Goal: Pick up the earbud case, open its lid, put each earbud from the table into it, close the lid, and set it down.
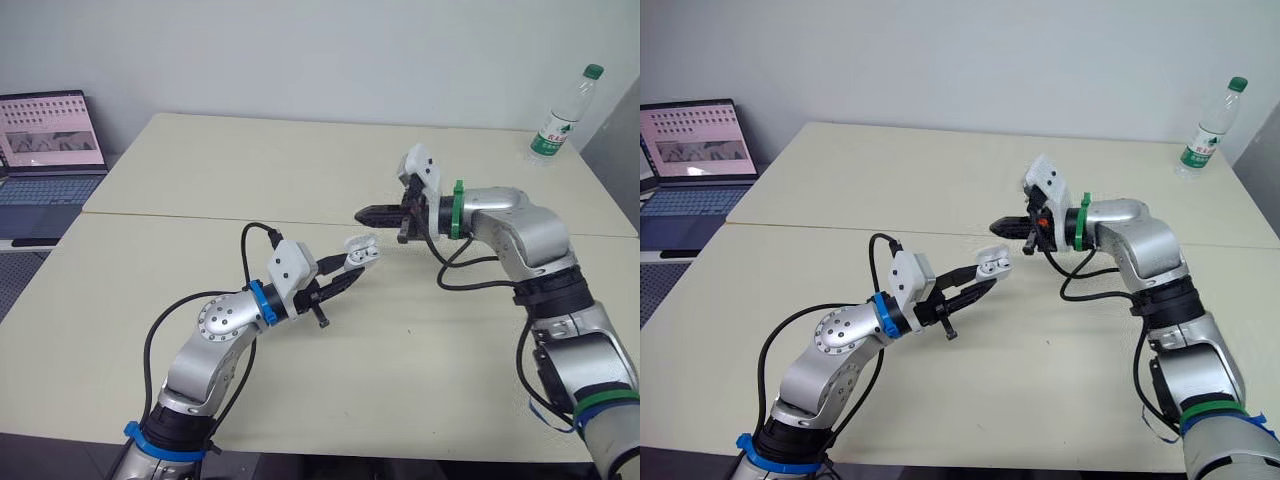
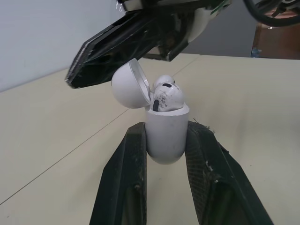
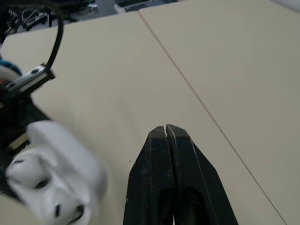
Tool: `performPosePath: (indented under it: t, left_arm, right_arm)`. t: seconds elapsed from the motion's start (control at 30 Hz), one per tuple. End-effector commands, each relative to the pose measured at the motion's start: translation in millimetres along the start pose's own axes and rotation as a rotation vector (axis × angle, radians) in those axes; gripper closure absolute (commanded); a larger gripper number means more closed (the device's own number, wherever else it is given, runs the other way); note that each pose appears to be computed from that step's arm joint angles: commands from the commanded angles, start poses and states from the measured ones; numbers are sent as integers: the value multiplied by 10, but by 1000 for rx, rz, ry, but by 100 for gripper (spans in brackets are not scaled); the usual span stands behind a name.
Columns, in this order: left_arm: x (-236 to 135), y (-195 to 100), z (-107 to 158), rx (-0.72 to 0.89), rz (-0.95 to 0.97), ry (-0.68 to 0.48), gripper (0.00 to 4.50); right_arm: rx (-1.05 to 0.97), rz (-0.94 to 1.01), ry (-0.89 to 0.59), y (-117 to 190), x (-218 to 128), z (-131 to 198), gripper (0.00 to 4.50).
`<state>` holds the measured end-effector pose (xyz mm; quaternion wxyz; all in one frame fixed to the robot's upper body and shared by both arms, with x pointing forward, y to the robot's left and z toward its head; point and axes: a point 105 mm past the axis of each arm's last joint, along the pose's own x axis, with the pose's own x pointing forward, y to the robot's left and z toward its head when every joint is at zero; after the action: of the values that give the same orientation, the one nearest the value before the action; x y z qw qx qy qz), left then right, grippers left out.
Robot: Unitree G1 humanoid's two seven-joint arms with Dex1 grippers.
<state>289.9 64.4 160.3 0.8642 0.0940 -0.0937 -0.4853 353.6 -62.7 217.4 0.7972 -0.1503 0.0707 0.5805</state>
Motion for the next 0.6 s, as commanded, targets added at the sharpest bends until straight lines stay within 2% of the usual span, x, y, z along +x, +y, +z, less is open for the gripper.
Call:
performPosePath:
  t: [0.03,0.53,0.6]
  left_arm:
    - [-12,5,116,34,8,-38,372]
    - [-53,76,128,-4,35,-43,372]
    - [-95,49,101,-43,15,-28,372]
  right_arm:
    - [-64,63,5,168,-46,84,447]
    - [-105,32,51,255,-216,-82,447]
    - [-71,-24,-5,182,-319,-53,447]
